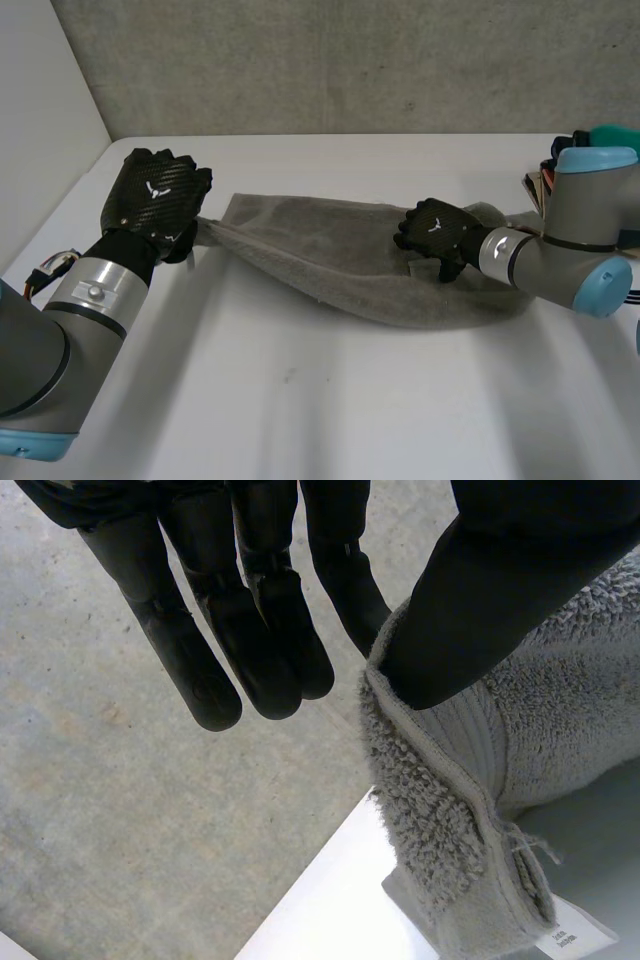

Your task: Fold the laundry.

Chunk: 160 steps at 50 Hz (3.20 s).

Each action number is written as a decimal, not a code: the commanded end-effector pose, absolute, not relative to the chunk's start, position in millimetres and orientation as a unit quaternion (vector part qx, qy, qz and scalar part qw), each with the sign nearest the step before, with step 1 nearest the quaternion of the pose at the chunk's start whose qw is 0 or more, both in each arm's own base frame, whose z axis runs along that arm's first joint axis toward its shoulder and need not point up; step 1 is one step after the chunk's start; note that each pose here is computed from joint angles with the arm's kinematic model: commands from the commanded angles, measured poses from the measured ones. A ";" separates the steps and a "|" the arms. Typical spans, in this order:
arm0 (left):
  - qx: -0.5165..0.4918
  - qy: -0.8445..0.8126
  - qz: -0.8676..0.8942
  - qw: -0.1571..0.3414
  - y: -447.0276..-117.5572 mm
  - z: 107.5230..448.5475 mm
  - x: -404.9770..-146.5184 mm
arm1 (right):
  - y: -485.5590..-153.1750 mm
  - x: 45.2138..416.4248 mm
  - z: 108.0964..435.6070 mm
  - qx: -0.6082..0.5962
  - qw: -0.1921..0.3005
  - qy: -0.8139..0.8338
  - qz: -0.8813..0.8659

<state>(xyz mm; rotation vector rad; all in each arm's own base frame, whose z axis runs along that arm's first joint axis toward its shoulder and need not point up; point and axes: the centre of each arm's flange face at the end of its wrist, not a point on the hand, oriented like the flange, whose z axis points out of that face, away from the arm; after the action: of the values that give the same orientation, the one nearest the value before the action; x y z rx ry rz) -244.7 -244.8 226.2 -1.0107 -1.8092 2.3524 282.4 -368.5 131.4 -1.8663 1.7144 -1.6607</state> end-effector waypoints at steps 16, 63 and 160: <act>-0.322 -0.579 0.749 0.002 -245.7 225.1 -243.4 | -364.7 280.9 118.6 -0.619 0.060 0.576 -0.531; -0.295 -0.552 0.780 -0.024 -249.6 258.8 -228.1 | -358.3 228.1 209.2 -0.518 -0.015 0.620 -0.590; -0.438 -0.782 0.438 -0.068 -181.8 177.0 -182.3 | -278.2 150.5 190.1 -0.516 -0.110 0.744 -0.410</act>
<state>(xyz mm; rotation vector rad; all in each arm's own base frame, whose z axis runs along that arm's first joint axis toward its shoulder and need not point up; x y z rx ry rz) -179.5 -169.3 167.2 -1.4533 -2.5988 1.3112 156.0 -261.9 189.6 -1.7744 2.4926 -1.2103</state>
